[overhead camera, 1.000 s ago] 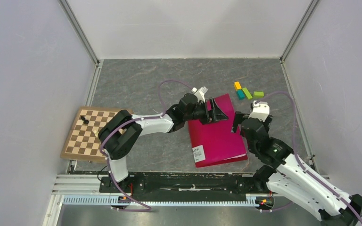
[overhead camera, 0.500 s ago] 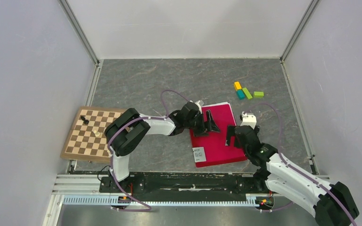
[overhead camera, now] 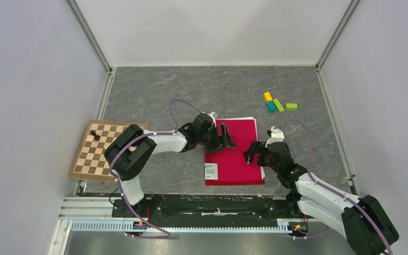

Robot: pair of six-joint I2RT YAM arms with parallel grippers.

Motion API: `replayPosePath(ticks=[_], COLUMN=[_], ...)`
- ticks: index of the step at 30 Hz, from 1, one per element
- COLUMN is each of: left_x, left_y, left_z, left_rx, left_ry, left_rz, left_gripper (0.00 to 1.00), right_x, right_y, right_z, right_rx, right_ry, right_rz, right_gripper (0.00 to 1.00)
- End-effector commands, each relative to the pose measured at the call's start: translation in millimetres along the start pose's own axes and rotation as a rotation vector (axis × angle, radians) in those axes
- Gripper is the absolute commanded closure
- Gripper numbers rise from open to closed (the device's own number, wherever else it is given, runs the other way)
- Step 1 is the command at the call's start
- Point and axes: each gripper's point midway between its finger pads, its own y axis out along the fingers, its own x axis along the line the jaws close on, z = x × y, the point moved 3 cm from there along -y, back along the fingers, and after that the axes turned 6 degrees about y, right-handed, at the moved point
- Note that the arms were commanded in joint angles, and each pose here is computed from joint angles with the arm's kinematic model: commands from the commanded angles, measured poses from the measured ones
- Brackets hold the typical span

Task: Put the files into the folder

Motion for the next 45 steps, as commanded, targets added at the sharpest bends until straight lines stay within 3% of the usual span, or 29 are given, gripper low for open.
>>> replayPosePath(ticks=[1, 6, 10, 16, 22, 27, 34, 45], left_x=[39, 40, 23, -13, -41, -52, -45, -40], left_y=[-19, -29, -41, -75, -133, -184, -222, -231], left_z=[8, 0, -11, -40, -75, -92, -98, -103], left_rx=[0.025, 0.005, -0.012, -0.088, -0.222, -0.331, -0.428, -0.479], left_ry=[0.047, 0.053, 0.095, 0.177, 0.253, 0.337, 0.366, 0.373], left_rz=[-0.165, -0.167, -0.147, -0.146, -0.222, -0.315, -0.424, -0.460], left_gripper=[0.14, 0.14, 0.14, 0.14, 0.14, 0.14, 0.14, 0.14], right_x=[14, 22, 15, 28, 66, 92, 108, 107], right_y=[-3, -1, 0, -12, -29, -27, -12, -3], right_z=[33, 34, 14, -43, -120, -160, -180, -183], right_rx=[0.140, 0.156, 0.110, 0.014, -0.162, -0.214, -0.224, -0.218], right_ry=[0.056, 0.037, -0.007, -0.077, -0.107, -0.133, -0.155, -0.164], right_rz=[-0.111, -0.118, -0.020, 0.062, 0.028, 0.014, 0.004, 0.014], right_gripper=[0.02, 0.02, 0.02, 0.02, 0.02, 0.02, 0.02, 0.02])
